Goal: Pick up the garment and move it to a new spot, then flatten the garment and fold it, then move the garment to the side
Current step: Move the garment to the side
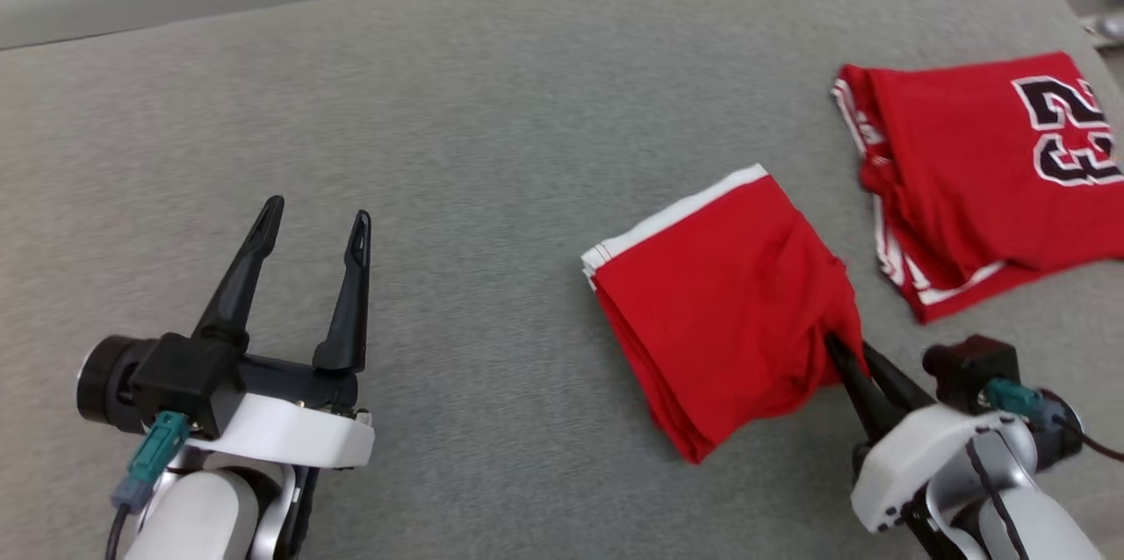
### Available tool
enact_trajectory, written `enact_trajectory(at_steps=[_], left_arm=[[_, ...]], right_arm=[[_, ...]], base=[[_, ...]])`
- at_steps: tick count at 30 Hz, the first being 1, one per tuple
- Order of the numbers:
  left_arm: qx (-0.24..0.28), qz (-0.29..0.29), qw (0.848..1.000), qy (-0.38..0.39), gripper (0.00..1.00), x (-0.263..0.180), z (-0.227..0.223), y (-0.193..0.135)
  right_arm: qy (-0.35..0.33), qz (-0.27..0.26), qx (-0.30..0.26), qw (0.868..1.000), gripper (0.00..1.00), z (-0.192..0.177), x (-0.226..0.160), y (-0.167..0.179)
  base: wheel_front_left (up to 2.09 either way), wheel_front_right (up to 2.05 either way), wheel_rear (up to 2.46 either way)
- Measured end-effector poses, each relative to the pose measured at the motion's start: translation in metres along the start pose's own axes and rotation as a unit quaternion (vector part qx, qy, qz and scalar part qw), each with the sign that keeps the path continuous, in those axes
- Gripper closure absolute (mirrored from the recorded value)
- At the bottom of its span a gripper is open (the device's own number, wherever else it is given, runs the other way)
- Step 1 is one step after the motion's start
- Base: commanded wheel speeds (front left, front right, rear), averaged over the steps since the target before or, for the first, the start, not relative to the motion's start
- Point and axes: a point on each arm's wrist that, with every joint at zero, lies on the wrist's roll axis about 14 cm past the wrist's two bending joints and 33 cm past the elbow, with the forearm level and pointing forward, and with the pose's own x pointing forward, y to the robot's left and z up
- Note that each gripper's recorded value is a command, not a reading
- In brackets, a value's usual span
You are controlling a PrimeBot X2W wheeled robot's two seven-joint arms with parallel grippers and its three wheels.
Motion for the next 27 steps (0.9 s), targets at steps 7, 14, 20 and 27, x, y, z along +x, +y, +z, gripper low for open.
enact_trajectory(at_steps=[7,14,20,27], left_arm=[[-0.016,-0.059,0.998,0.021,0.00,0.030,-0.026,-0.031],[-0.022,-0.073,0.996,0.047,0.00,0.040,-0.052,-0.034],[-0.027,-0.078,0.995,0.061,0.00,0.040,-0.065,-0.035],[-0.026,-0.077,0.995,0.061,0.00,0.044,-0.067,-0.033]], right_arm=[[-0.066,-0.027,-0.037,0.997,1.00,0.053,0.019,-0.032],[-0.120,-0.085,-0.056,0.988,1.00,0.104,0.036,-0.089],[-0.098,-0.176,-0.026,0.979,1.00,0.092,0.028,-0.160],[-0.077,-0.218,-0.014,0.973,1.00,0.076,0.024,-0.192]], base=[[0.00,0.00,0.00],[0.00,0.00,0.00],[0.00,0.00,0.00],[0.00,0.00,0.00]])
